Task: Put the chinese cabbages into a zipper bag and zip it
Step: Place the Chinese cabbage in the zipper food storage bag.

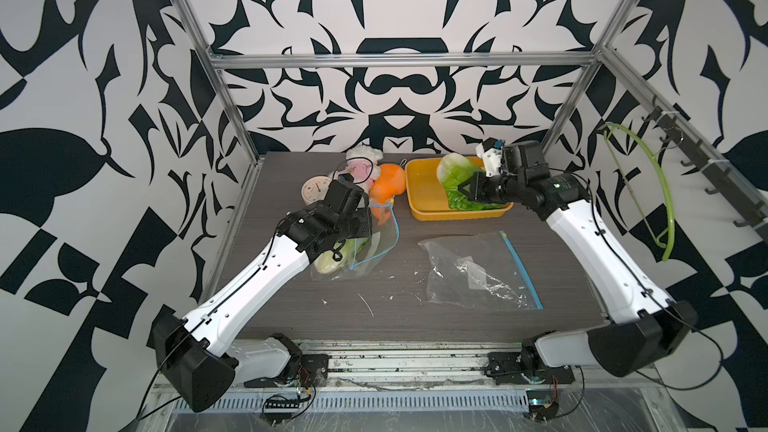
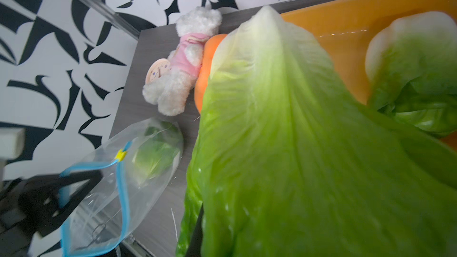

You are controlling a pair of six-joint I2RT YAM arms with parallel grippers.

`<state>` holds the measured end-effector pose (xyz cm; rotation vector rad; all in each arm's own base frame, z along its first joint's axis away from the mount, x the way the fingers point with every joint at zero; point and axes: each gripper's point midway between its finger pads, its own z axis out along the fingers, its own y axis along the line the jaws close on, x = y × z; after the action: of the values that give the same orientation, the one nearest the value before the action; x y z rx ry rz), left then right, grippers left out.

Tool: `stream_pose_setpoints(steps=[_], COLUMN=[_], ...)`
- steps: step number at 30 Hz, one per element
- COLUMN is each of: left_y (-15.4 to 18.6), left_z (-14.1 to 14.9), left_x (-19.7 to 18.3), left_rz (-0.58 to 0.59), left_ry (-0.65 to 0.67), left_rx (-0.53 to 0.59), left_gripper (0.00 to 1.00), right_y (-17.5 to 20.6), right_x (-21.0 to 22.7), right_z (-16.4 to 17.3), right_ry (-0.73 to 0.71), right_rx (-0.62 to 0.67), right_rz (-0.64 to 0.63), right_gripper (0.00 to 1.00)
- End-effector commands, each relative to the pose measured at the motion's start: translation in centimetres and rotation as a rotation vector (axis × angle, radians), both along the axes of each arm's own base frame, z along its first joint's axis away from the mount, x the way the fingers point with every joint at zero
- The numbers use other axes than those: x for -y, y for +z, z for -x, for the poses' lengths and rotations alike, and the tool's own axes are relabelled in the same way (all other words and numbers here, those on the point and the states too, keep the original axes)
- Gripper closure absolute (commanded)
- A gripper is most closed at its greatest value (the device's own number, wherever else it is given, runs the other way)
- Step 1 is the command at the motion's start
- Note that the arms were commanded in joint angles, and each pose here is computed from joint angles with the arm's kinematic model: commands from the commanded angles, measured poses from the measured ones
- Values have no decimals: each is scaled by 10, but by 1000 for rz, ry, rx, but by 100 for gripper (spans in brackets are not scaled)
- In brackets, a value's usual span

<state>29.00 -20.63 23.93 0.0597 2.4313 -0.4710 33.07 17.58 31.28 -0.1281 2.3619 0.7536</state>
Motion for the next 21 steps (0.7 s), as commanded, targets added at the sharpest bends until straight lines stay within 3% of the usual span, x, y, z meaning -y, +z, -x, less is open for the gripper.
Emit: stream_pose_setpoints(steps=[1,11,21], left_y=[-2,-5,1], left_z=[1,-2,-4], left_x=[11,21,23], left_rz=[20,68,88], left_ry=[-32,-36,-26], left_rx=[-41,-53,-42], left_gripper=[100,100,100], right_y=[24,36,35], right_x=[-8,-54,-102], right_z=[36,109,137], right_ry=[88,315,500], right_rx=[35,2,-20], right_rz=[-6,-2,-12], right_gripper=[100,100,100])
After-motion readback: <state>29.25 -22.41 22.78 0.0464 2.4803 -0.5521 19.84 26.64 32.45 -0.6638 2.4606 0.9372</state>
